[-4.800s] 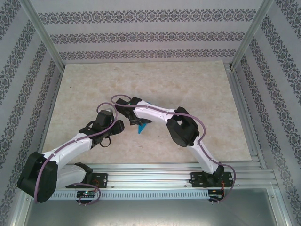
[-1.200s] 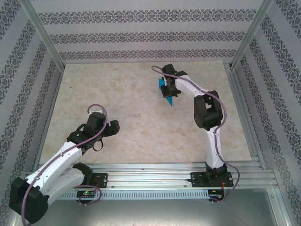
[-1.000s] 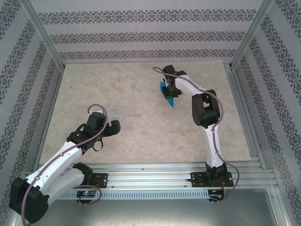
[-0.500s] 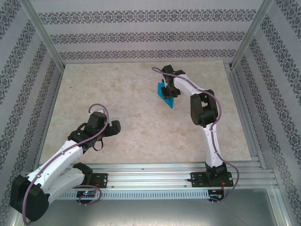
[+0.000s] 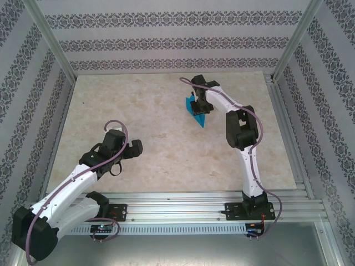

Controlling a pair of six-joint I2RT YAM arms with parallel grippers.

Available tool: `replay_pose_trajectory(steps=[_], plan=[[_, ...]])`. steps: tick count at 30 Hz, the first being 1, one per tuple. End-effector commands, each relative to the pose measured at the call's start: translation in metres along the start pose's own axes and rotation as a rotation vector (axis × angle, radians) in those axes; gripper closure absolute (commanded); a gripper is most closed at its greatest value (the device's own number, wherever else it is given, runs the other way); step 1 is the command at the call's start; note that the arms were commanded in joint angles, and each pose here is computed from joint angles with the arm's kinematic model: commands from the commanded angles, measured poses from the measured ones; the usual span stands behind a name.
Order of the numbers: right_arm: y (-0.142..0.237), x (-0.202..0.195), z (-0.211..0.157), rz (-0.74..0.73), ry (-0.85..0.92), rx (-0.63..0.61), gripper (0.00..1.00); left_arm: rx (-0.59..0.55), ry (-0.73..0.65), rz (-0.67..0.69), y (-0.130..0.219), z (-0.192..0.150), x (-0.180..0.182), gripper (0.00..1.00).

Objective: Fold a paper plane with a square sheet of paper (fold left side to right side)
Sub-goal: Move the paper plane to the top-center of the table, then reset both arms

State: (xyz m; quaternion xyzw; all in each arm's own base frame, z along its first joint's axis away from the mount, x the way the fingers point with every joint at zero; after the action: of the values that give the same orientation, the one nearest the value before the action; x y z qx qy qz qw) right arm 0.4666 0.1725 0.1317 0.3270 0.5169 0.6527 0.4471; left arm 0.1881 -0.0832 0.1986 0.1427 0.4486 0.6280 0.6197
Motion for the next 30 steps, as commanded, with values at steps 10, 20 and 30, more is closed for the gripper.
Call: replay_pose_trajectory(steps=[10, 20, 30], plan=[[0.119, 0.007, -0.007, -0.074, 0.002, -0.186, 0.61, -0.067, -0.012, 0.025, 0.009, 0.016, -0.006, 0.0], [0.218, -0.008, -0.119, -0.189, -0.113, -0.543, 0.41, -0.353, -0.017, 0.165, 0.021, 0.05, -0.006, 0.0], [0.165, -0.075, -0.221, -0.33, -0.343, -0.705, 0.02, -0.611, -0.2, 0.331, 0.003, 0.061, 0.003, 0.0]])
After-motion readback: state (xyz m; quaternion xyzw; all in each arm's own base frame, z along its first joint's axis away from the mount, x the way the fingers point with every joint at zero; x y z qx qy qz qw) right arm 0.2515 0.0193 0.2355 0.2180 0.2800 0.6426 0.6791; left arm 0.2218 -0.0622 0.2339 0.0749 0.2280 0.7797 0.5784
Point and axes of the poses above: each hand's point on the last joint's axis, 136 mm out from that joint toward the fingers, its own y axis back along the fingers, its own x axis along the line the jaws close on, z = x × y, the point moved 10 cm from there along y, back along the fingers, and after that the axes turned 9 degrees about y, right-handed, at the moved point
